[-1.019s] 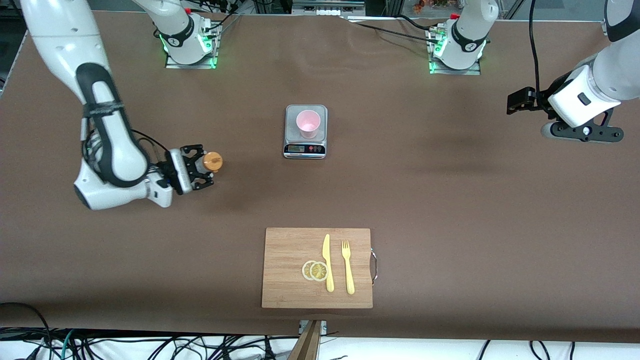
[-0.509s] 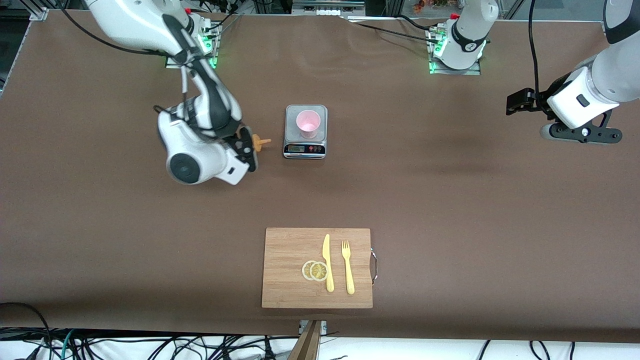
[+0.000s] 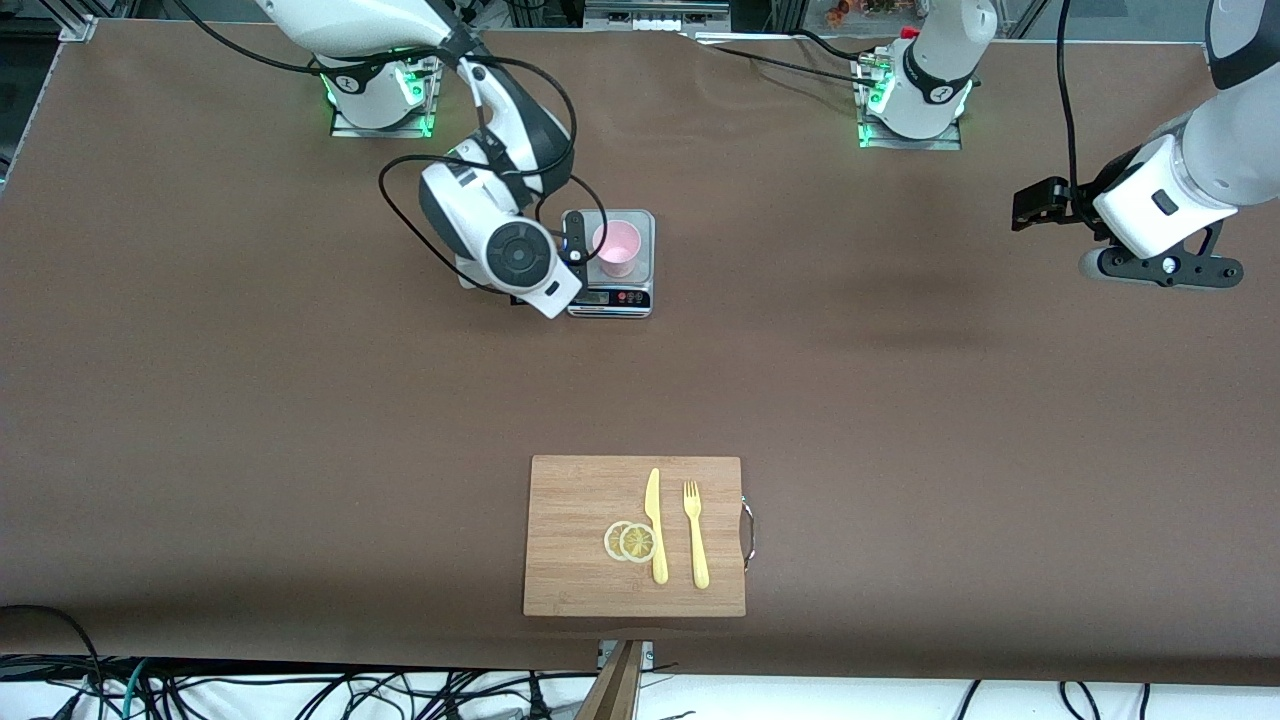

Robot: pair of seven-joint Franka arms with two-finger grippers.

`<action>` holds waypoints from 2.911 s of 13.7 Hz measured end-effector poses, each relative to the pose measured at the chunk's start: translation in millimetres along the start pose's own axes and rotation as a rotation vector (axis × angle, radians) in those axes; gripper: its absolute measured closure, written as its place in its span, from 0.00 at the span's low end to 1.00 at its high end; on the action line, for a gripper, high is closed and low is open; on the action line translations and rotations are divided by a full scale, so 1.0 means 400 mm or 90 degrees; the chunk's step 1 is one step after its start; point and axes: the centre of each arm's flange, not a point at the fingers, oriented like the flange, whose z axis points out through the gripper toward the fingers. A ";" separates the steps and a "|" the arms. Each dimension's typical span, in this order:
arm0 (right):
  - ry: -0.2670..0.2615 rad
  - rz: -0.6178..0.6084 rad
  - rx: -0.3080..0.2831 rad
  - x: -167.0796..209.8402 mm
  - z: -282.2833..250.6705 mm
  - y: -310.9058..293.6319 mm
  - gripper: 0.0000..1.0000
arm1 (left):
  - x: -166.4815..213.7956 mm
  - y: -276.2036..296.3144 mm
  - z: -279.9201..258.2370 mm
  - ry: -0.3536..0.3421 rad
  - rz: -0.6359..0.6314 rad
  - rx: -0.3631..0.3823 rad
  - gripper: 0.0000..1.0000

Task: Add sauce to pink cup with both arms
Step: 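Lift the sauce bottle and carry it toward the scale, then tilt the bottle nozzle over the pink cup with the right gripper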

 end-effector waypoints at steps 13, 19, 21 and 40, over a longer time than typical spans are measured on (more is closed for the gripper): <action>-0.110 0.030 -0.034 0.103 -0.058 -0.089 0.73 | 0.000 0.000 0.000 0.000 0.000 0.000 0.00; -0.144 0.030 -0.060 0.137 -0.043 -0.097 0.73 | 0.000 0.000 0.000 0.000 0.000 0.000 0.00; -0.159 0.031 -0.071 0.149 -0.047 -0.108 0.73 | 0.000 0.000 0.000 0.000 0.000 0.000 0.00; -0.208 0.032 -0.098 0.179 -0.067 -0.115 0.73 | 0.000 0.000 0.001 0.000 0.000 0.000 0.00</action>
